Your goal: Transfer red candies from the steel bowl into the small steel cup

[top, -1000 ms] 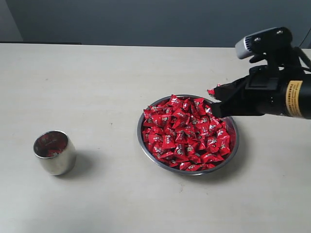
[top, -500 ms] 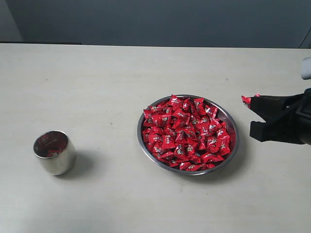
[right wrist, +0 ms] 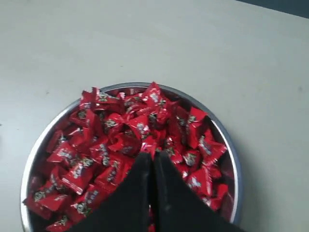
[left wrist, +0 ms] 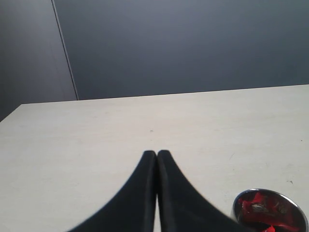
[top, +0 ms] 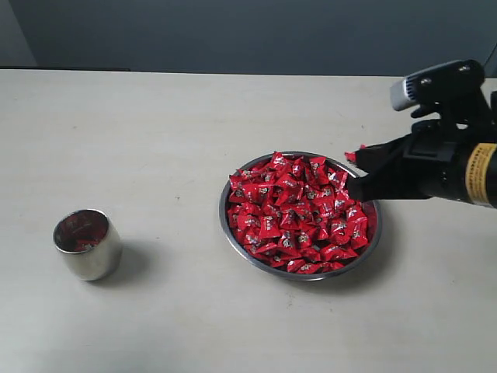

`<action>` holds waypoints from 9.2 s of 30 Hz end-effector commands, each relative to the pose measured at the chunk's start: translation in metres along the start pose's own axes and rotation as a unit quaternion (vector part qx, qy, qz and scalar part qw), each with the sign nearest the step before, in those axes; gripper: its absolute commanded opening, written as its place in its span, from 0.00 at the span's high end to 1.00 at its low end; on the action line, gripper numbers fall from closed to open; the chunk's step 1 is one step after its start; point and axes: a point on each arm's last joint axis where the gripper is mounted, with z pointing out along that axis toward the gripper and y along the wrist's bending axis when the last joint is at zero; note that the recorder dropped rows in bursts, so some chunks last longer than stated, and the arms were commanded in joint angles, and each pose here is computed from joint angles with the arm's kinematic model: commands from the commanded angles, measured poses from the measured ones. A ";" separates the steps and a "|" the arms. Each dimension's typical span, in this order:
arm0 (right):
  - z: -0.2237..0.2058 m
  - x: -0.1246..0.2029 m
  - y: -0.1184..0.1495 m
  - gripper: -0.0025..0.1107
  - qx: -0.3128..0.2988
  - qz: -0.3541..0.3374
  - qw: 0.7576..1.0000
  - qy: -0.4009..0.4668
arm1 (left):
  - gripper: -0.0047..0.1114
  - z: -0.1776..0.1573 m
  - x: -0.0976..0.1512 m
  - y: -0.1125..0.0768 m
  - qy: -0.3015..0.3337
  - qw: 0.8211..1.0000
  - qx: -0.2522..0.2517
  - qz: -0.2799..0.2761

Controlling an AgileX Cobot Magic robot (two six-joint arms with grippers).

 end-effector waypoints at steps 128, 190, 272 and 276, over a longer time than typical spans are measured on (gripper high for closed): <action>0.216 -0.034 0.196 0.67 -0.414 -0.091 0.902 0.087 | 0.96 0.000 0.001 0.000 -0.003 1.000 0.000 0.000; -0.088 -0.014 -0.023 0.99 0.178 0.059 0.968 -0.166 | 0.96 0.000 0.001 0.000 -0.003 1.000 0.000 0.000; 0.133 0.020 0.000 0.62 -0.163 0.033 0.970 0.175 | 0.96 0.000 0.001 0.000 -0.003 1.000 0.000 0.000; 0.129 0.013 -0.002 0.62 -0.152 0.017 0.975 0.159 | 0.96 0.000 0.001 0.000 -0.003 1.000 0.000 0.000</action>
